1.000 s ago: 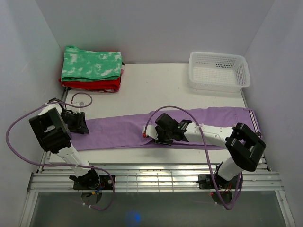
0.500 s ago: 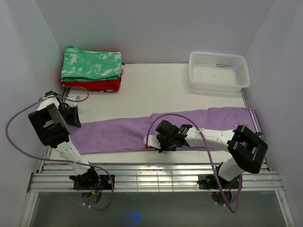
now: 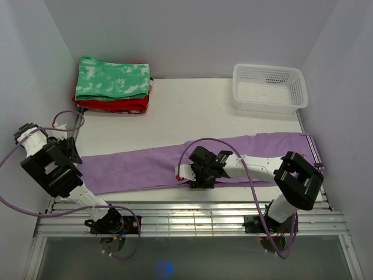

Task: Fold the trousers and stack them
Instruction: Fold the trousers

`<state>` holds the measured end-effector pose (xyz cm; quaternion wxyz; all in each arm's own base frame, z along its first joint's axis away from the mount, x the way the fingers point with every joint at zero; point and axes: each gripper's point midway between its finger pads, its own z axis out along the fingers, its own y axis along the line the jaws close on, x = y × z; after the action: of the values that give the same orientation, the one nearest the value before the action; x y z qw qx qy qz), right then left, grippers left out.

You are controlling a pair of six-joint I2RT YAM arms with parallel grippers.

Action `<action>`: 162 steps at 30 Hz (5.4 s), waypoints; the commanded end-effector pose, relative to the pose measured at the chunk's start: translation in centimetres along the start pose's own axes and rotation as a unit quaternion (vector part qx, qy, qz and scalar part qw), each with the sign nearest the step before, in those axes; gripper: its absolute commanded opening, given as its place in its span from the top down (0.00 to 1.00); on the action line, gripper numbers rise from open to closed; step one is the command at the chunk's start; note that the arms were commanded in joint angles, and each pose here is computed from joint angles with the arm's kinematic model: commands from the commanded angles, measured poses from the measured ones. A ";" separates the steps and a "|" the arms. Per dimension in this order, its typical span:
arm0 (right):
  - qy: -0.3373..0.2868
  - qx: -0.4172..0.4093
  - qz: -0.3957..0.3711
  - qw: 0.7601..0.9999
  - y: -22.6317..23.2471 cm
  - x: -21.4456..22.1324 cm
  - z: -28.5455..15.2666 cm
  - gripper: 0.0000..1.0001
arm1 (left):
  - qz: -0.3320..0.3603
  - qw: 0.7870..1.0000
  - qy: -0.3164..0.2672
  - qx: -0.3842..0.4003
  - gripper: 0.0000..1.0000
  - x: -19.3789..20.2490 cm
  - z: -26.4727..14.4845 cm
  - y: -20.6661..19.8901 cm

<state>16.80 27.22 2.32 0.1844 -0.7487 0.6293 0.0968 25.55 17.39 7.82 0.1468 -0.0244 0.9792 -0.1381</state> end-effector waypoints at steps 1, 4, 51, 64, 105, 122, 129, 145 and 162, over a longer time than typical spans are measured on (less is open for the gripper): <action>-0.003 -0.012 0.006 1.000 1.0 0.3 -1.6 0.41 | -0.025 0.999 -0.006 -0.018 0.42 2.9 -2.2 1.6; -0.032 0.016 0.014 0.999 -0.2 -0.4 -3.4 0.37 | -0.048 0.999 0.001 -0.024 0.42 4.4 -1.0 2.7; 0.073 0.112 0.538 0.832 -3.9 32.0 -14.7 0.45 | 0.090 0.993 0.046 -0.055 0.69 1.1 9.1 -1.6; 0.168 0.098 0.515 0.835 1.0 35.8 -12.4 0.50 | 0.063 0.982 0.075 -0.161 1.00 -2.5 9.6 9.5; 0.069 -0.013 0.415 0.907 2.4 24.8 -8.6 0.58 | 0.025 0.983 -0.156 -0.092 0.32 -3.8 -1.7 3.0; -0.133 0.107 0.282 0.944 -10.7 14.6 -18.9 0.26 | 0.468 0.817 -0.205 0.268 0.02 -12.2 0.3 -43.1; -0.087 0.075 0.340 0.933 -17.2 20.4 -15.7 0.33 | 0.437 0.809 -0.177 0.351 0.02 -13.1 5.2 -50.1; -0.100 0.014 0.257 0.961 -12.0 20.3 -10.2 0.87 | 0.332 0.844 -0.138 0.399 0.02 -14.7 8.8 -52.9; -0.011 0.285 0.062 0.957 -10.2 20.2 -10.9 0.92 | 0.374 0.857 -0.097 0.341 0.02 -7.3 14.2 -59.6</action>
<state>27.61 6.65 5.13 0.3462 -0.6112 0.7113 0.0249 37.33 -42.37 11.24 0.2727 0.4146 0.7793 -0.3826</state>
